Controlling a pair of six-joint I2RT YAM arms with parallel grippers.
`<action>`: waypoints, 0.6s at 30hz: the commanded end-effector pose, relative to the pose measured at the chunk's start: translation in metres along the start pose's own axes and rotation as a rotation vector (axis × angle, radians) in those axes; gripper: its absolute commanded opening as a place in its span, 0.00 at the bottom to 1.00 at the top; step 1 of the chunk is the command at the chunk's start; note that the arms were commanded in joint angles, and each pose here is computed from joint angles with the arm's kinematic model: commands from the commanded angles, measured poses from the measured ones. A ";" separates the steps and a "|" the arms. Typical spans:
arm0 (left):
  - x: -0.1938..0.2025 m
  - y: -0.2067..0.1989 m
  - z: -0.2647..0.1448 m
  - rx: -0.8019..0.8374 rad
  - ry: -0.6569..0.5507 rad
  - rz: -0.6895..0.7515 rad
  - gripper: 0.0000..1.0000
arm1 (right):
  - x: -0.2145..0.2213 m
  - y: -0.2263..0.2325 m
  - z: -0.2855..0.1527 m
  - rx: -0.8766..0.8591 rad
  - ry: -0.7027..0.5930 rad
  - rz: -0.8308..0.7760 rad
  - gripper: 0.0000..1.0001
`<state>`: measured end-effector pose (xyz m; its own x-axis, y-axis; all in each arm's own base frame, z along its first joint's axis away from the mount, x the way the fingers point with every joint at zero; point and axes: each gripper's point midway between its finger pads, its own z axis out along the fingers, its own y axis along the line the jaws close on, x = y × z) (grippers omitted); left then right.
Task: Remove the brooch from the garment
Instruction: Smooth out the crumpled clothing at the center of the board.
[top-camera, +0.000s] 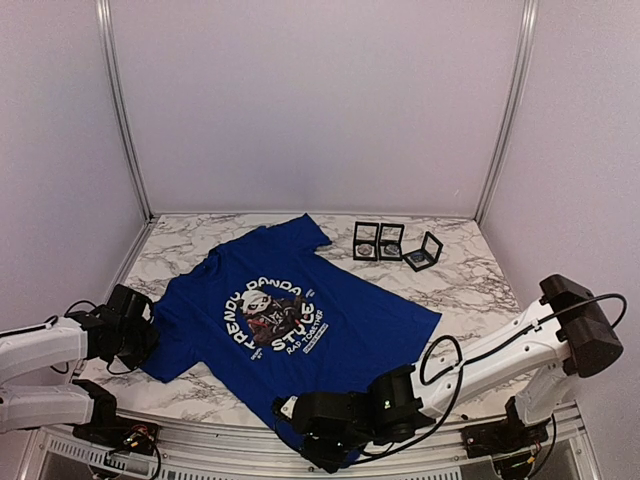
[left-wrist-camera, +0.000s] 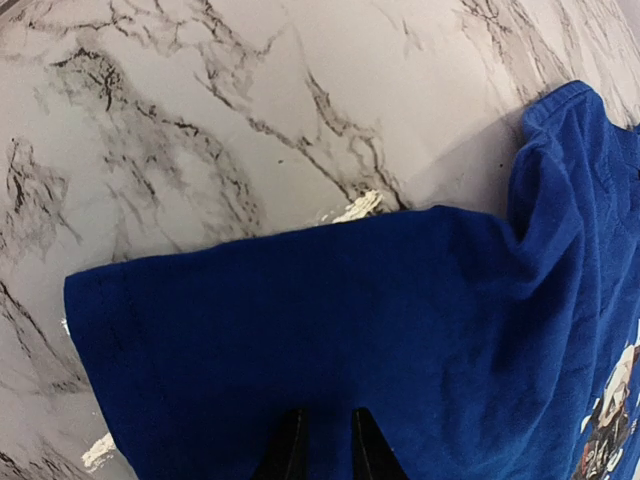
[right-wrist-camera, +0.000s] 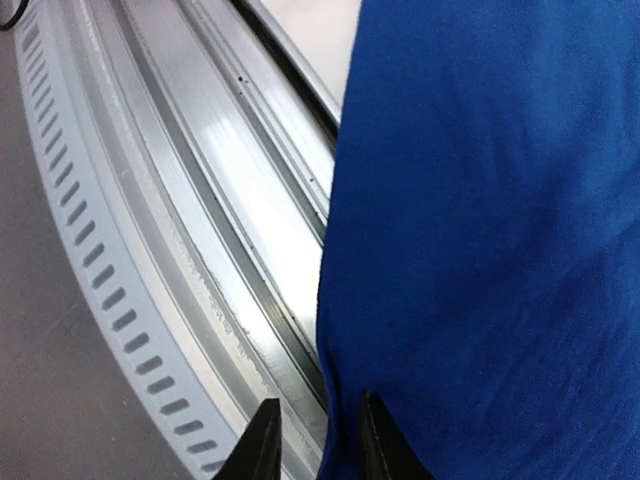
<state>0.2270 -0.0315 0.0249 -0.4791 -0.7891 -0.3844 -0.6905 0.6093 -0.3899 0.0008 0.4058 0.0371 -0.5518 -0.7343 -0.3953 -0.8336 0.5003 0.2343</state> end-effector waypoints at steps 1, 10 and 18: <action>0.009 0.008 0.009 0.003 0.018 -0.032 0.16 | -0.027 0.006 -0.025 -0.035 -0.086 0.029 0.34; 0.004 0.042 0.002 -0.064 -0.053 -0.164 0.16 | -0.072 -0.039 -0.076 -0.012 -0.252 0.163 0.60; -0.008 0.051 -0.014 -0.084 -0.111 -0.199 0.20 | -0.093 -0.104 -0.114 0.000 -0.390 0.329 0.66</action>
<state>0.2040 -0.0099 0.0213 -0.2965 -0.8805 -0.3698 -0.7676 0.4501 -0.4563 0.1104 0.3864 0.1390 -0.7052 -0.4046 -0.5822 -0.6715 0.6446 0.3654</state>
